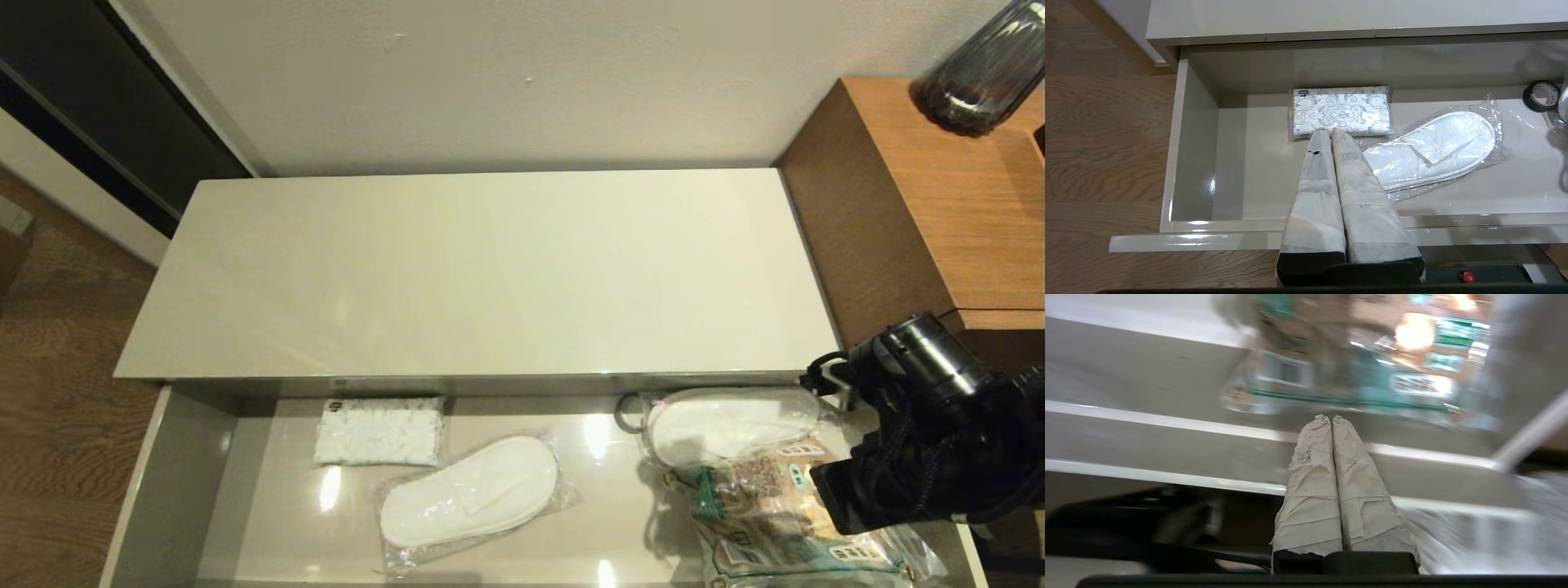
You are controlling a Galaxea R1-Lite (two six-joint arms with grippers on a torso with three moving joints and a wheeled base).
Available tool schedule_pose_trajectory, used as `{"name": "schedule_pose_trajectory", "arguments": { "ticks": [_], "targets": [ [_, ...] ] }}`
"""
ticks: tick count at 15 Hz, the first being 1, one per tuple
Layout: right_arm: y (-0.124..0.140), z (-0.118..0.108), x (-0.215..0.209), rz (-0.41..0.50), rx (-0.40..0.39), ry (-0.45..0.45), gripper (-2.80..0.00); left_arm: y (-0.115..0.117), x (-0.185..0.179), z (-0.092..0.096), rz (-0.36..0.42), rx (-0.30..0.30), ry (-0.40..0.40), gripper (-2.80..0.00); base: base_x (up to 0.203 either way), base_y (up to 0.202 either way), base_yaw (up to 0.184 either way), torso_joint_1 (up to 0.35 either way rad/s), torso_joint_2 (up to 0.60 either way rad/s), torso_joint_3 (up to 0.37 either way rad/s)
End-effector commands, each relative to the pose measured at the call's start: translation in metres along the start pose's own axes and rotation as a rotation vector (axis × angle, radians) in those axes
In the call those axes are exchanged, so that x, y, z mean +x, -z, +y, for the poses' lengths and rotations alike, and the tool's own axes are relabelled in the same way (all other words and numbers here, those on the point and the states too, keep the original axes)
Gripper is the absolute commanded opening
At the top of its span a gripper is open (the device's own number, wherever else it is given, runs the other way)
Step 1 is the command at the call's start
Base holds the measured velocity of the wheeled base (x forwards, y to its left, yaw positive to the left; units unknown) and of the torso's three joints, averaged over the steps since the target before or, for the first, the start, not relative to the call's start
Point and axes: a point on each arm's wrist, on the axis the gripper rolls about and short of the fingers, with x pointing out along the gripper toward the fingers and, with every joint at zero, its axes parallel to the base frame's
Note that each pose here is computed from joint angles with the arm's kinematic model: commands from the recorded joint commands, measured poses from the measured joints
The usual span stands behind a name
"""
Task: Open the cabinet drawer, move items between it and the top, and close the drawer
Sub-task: Take out the disposable slippers from the drawer
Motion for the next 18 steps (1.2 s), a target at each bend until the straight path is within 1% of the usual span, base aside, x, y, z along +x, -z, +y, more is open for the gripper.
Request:
{"name": "schedule_pose_trajectory", "arguments": {
  "ticks": [1, 3, 5, 6, 8, 9, 11, 12, 13, 16, 17, 18],
  "targets": [
    [-0.012, 0.001, -0.010, 0.034, -0.035, 0.052, -2.80, 0.000, 0.000, 0.000, 0.001, 0.000, 0.000, -2.80, 0.000, 0.000, 0.000, 0.000, 0.00, 0.000],
    [-0.023, 0.003, -0.022, 0.094, -0.067, 0.070, -2.80, 0.000, 0.000, 0.000, 0.001, 0.000, 0.001, -2.80, 0.000, 0.000, 0.000, 0.000, 0.00, 0.000],
    [-0.037, 0.007, -0.014, 0.162, -0.091, 0.084, -2.80, 0.000, 0.000, 0.000, 0.001, 0.000, 0.000, -2.80, 0.000, 0.000, 0.000, 0.000, 0.00, 0.000],
    [-0.040, 0.009, -0.011, 0.206, -0.127, 0.090, -2.80, 0.000, 0.000, 0.000, 0.001, 0.000, 0.000, -2.80, 0.000, 0.000, 0.000, 0.000, 0.00, 0.000],
    [-0.030, 0.010, -0.010, 0.325, -0.286, 0.105, -2.80, 0.000, 0.000, 0.000, 0.001, 0.000, 0.000, -2.80, 0.000, 0.000, 0.000, 0.000, 0.00, 0.000],
    [-0.025, 0.011, -0.009, 0.371, -0.351, 0.101, -2.80, 0.000, 0.000, 0.000, 0.001, 0.000, 0.000, -2.80, 0.000, 0.000, 0.000, 0.000, 0.00, 0.000],
    [-0.023, 0.013, 0.003, 0.421, -0.451, 0.092, -2.80, 0.000, 0.000, 0.000, 0.001, 0.000, 0.000, -2.80, 0.000, 0.000, 0.000, 0.000, 0.00, 0.000],
    [-0.023, 0.015, 0.015, 0.446, -0.478, 0.106, -2.80, 0.000, 0.000, 0.000, 0.001, 0.000, 0.000, -2.80, 0.000, 0.000, 0.000, 0.000, 0.00, 0.000],
    [-0.025, 0.017, 0.028, 0.447, -0.485, 0.118, -2.80, 0.000, 0.000, 0.000, 0.001, 0.000, 0.000, -2.80, 0.000, 0.000, 0.000, 0.000, 0.00, 0.000],
    [-0.033, 0.032, 0.071, 0.261, -0.481, 0.145, -2.80, 0.000, 0.000, 0.000, 0.001, 0.000, 0.000, -2.80, 0.000, 0.000, 0.000, 0.000, 0.00, 0.000],
    [-0.029, 0.033, 0.081, 0.232, -0.509, 0.149, -2.80, 0.000, 0.000, 0.000, 0.001, 0.000, 0.001, -2.80, 0.000, 0.000, 0.000, 0.000, 0.00, 0.000],
    [-0.021, 0.033, 0.086, 0.227, -0.536, 0.151, -2.80, 0.000, 0.000, 0.000, 0.001, 0.000, 0.000, -2.80, 0.000, 0.000, 0.000, 0.000, 0.00, 0.000]
  ]
}}
